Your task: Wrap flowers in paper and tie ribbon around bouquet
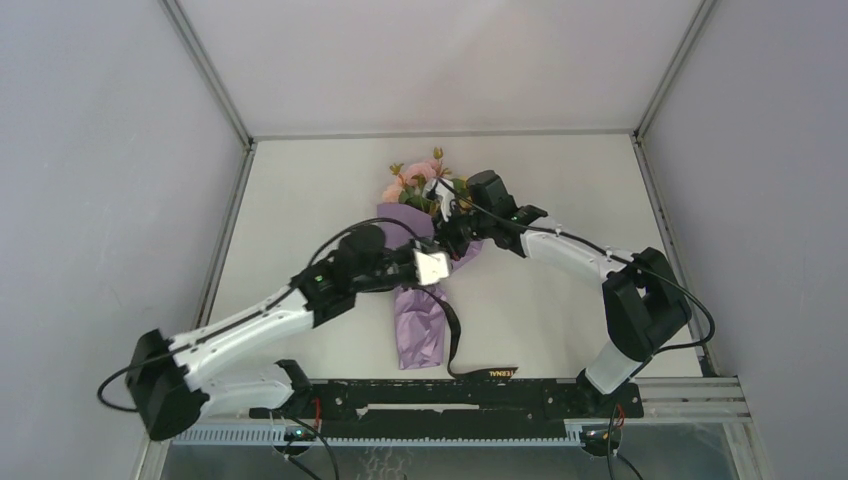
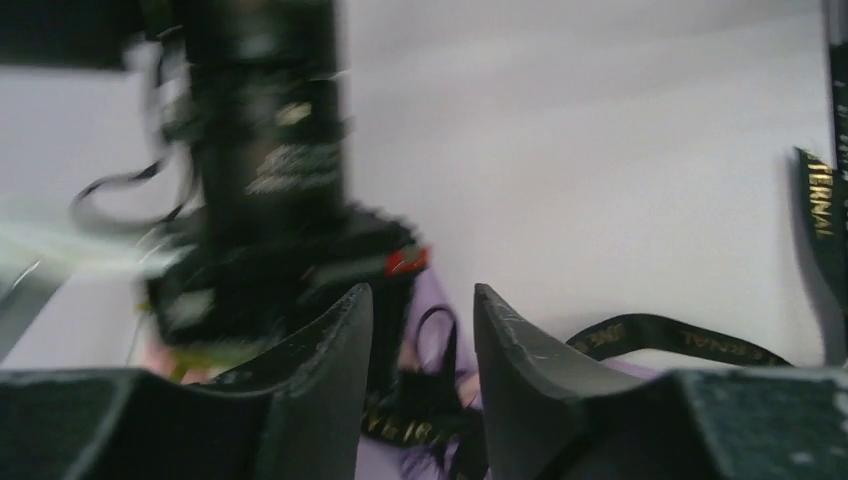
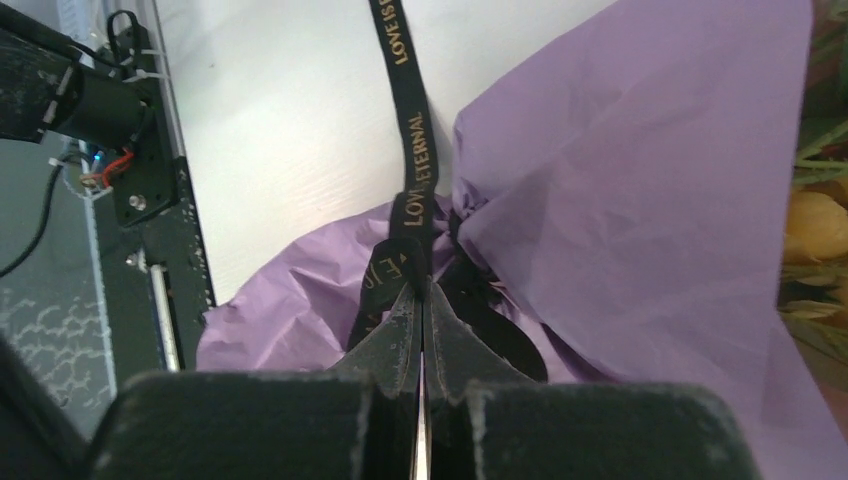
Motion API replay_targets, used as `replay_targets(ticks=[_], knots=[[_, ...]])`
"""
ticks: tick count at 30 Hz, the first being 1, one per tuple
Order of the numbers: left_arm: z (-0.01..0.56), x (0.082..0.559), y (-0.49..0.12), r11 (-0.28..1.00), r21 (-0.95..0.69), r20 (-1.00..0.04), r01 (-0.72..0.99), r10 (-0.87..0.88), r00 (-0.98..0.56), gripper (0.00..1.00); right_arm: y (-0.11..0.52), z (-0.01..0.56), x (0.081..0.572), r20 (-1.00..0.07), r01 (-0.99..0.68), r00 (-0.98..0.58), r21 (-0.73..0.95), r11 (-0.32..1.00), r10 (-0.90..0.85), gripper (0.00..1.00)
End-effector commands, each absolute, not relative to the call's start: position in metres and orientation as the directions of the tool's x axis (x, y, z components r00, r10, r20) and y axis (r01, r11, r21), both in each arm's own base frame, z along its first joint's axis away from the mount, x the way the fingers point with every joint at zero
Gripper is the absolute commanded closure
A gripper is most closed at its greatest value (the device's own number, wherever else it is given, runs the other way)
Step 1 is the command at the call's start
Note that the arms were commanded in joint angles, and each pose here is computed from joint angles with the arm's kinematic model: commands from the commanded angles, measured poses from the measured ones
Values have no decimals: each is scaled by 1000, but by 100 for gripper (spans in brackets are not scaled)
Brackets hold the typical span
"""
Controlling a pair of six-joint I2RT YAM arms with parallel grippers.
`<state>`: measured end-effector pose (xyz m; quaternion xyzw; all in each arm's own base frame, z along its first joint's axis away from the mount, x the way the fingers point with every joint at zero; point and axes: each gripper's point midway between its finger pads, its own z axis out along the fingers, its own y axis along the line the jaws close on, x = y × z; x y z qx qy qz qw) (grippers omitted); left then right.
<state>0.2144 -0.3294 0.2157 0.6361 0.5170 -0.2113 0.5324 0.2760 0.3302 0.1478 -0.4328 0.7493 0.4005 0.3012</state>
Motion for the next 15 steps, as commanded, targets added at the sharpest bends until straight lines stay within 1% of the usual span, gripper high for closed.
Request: replay_targets(ticks=[1, 3, 4, 5, 7, 9, 11, 13, 15], knots=[[249, 229, -283, 413, 310, -935, 856, 296, 196, 58, 343, 183, 271, -819, -866, -476, 373, 333, -321, 100], [242, 236, -266, 502, 184, -968, 845, 241, 68, 60, 344, 188, 272, -805, -835, -519, 407, 369, -288, 100], [235, 238, -259, 532, 119, -977, 838, 213, 4, 58, 346, 190, 270, -803, -831, -526, 413, 373, -282, 100], [225, 240, -251, 557, 64, -980, 828, 192, -53, 55, 348, 191, 267, -803, -834, -522, 412, 367, -286, 100], [210, 240, -246, 577, -23, -980, 816, 149, -132, 45, 352, 188, 260, -808, -850, -503, 397, 347, -307, 100], [198, 246, -239, 606, -71, -977, 792, 118, -178, 41, 355, 183, 255, -806, -862, -489, 389, 326, -332, 100], [190, 254, -233, 630, -108, -974, 769, 89, -210, 39, 356, 178, 249, -803, -874, -474, 377, 307, -361, 100], [190, 262, -230, 638, -112, -976, 762, 72, -204, 39, 355, 173, 242, -808, -900, -428, 339, 275, -404, 100], [192, 264, -232, 615, -114, -979, 780, 63, -193, 42, 357, 169, 236, -822, -930, -364, 292, 224, -438, 100]])
